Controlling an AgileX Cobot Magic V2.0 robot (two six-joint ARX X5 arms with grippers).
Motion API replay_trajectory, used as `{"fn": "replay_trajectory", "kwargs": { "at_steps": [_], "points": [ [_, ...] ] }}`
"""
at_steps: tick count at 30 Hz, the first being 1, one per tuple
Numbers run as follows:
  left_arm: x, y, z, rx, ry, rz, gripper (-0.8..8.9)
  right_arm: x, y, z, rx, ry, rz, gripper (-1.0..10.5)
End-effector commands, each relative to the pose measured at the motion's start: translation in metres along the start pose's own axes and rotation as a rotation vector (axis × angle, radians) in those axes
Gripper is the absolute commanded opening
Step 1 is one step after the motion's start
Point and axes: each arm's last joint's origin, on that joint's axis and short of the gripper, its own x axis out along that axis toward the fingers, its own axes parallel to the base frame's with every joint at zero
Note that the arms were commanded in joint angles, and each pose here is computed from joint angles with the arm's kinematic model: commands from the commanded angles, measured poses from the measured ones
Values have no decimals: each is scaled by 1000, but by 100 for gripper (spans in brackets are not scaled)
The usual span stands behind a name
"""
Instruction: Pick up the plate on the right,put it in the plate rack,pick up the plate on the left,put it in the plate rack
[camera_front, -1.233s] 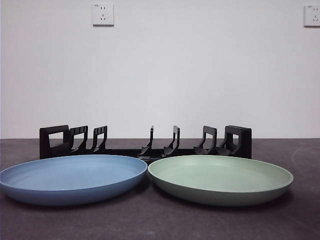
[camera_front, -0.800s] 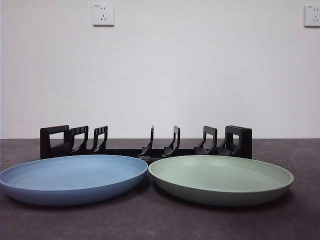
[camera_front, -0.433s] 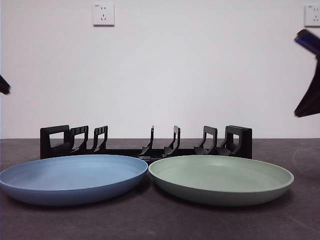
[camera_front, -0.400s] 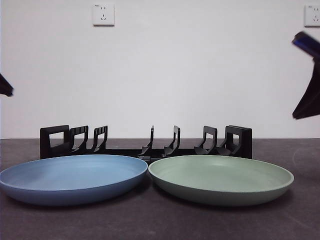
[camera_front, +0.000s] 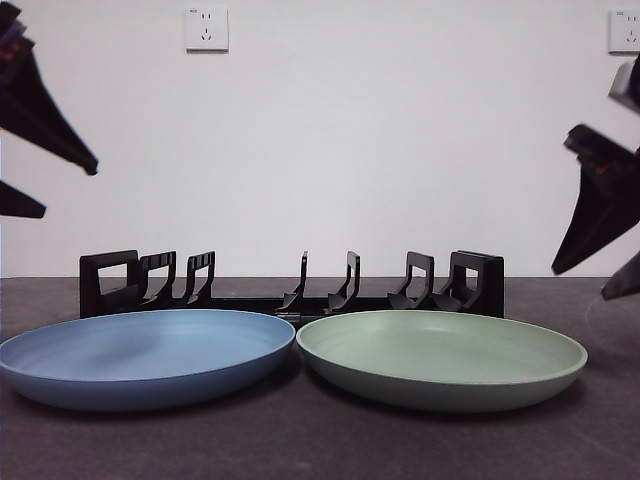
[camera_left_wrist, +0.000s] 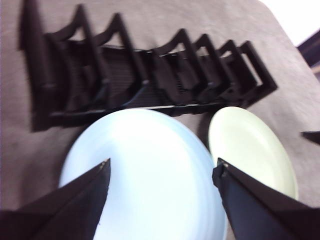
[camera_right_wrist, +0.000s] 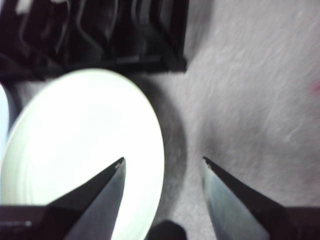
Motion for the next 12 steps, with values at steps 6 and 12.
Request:
{"fn": "replay_trajectory", "kwargs": {
  "at_steps": [6, 12],
  "points": [
    [10, -13, 5, 63, 7, -7, 350, 32, 0, -8, -1, 127, 39, 188],
    [11, -14, 4, 67, 8, 5, 350, 37, -1, -10, 55, 146, 29, -12]
  ]
}}
